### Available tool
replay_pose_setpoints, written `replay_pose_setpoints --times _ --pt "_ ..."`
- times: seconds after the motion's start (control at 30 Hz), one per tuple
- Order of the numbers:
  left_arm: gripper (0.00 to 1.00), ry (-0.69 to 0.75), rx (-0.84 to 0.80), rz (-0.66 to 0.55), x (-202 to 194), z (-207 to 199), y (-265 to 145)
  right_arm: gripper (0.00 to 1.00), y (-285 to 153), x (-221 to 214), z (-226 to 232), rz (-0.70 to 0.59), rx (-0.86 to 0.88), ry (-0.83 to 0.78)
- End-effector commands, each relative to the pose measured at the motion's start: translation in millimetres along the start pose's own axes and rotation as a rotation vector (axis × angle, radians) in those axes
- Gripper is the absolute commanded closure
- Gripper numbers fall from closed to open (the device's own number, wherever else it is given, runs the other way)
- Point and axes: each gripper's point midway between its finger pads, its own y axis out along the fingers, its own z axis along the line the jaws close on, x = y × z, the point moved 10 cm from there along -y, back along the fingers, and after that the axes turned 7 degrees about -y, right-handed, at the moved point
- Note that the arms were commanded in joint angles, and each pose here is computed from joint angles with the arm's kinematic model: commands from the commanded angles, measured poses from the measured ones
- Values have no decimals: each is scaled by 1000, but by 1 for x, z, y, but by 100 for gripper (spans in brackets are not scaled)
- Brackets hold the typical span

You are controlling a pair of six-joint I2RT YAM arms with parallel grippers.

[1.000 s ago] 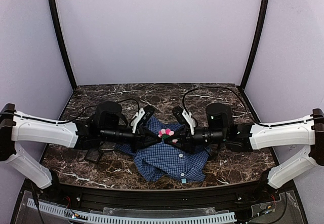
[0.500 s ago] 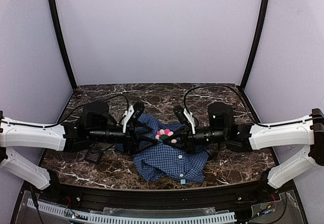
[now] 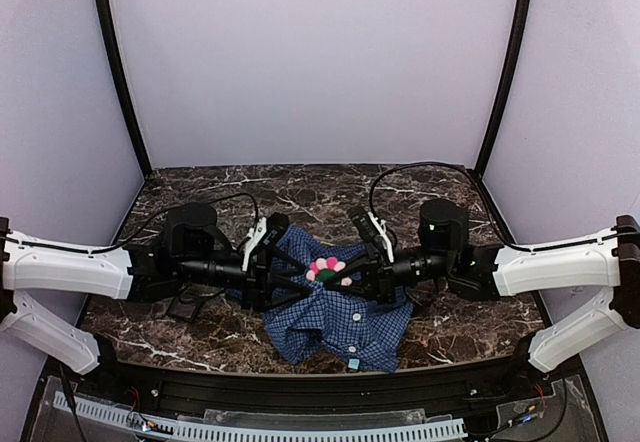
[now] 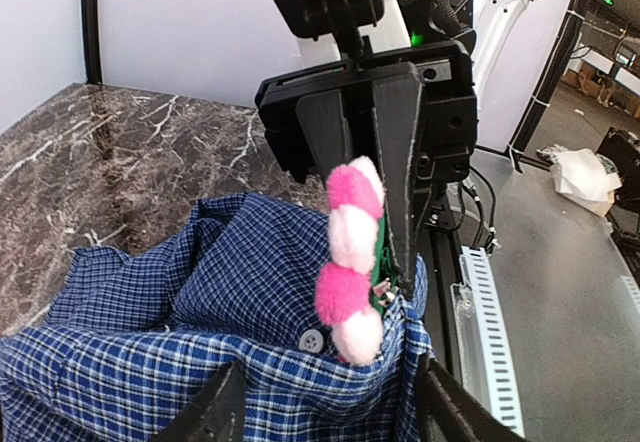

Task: Remove the brooch from the garment
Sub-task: Open the brooch on the crumpled clothing.

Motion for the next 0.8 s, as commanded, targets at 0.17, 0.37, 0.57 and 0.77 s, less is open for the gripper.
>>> replay_pose_setpoints --times 0.17,0.37,0.57,0.77 --pt "54 -7 -125 -25 11 -2 14 100 2 5 0 -22 48 -18" --pt "58 1 -135 -39 14 -3 15 100 2 4 -1 -18 39 -21" --pt "79 4 -151 -50 15 -5 13 100 2 3 -2 -14 37 -17" --pt "99 -10 -185 -71 14 -6 15 100 3 1 -5 2 8 -10"
